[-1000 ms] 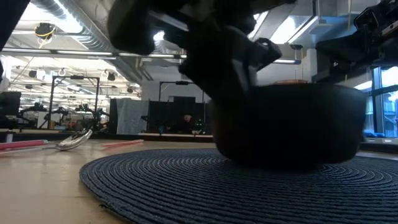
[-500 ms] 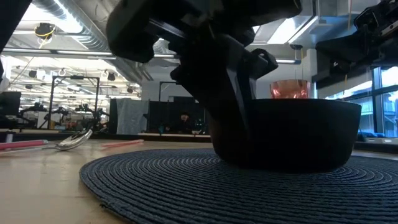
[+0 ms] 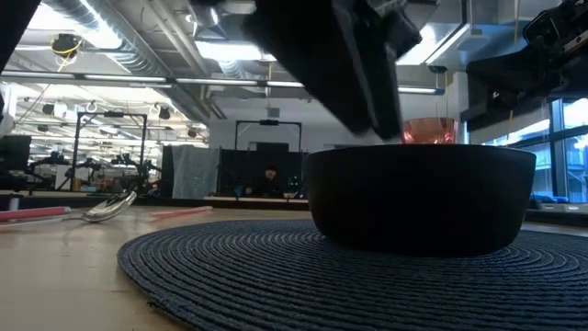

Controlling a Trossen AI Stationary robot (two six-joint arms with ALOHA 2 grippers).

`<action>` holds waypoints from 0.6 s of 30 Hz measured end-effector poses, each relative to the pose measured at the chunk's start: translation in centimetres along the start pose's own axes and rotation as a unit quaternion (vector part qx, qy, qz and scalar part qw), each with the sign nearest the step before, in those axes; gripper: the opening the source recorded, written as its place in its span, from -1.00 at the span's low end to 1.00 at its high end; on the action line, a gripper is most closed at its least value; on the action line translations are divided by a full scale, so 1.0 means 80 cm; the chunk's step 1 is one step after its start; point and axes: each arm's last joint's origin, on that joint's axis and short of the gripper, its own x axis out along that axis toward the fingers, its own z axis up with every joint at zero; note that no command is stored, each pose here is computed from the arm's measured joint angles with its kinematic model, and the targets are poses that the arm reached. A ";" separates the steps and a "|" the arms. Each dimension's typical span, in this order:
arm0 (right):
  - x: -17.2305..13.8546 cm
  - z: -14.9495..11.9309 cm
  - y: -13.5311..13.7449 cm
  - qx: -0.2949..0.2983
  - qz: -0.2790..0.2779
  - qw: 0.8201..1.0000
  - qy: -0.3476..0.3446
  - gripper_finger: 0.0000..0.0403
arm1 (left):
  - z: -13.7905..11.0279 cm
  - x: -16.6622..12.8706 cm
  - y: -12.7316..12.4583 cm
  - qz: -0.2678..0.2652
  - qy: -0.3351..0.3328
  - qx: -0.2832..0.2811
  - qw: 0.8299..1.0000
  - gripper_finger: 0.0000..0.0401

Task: Pick & Place Utensil
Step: Put the brown glass on the top right of the black bowl

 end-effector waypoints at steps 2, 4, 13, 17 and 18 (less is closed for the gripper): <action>0.000 0.000 0.000 0.000 0.000 1.000 0.000 -0.95 | 0.006 -0.022 0.001 0.001 -0.001 -0.005 1.000 -0.26; 0.000 0.000 0.000 0.000 0.000 1.000 0.000 -0.95 | 0.008 -0.048 0.001 0.009 -0.005 -0.003 1.000 -0.29; 0.000 0.000 0.000 0.000 0.002 1.000 0.000 -0.95 | -0.022 -0.212 0.014 0.065 -0.136 0.016 0.988 -0.89; 0.000 0.000 0.000 -0.001 0.005 1.000 0.001 -0.95 | -0.074 -0.252 0.012 0.088 -0.210 -0.010 0.974 -0.97; 0.000 0.000 0.000 -0.001 0.005 1.000 0.001 -0.95 | -0.089 -0.260 0.008 0.096 -0.231 -0.013 0.968 -0.97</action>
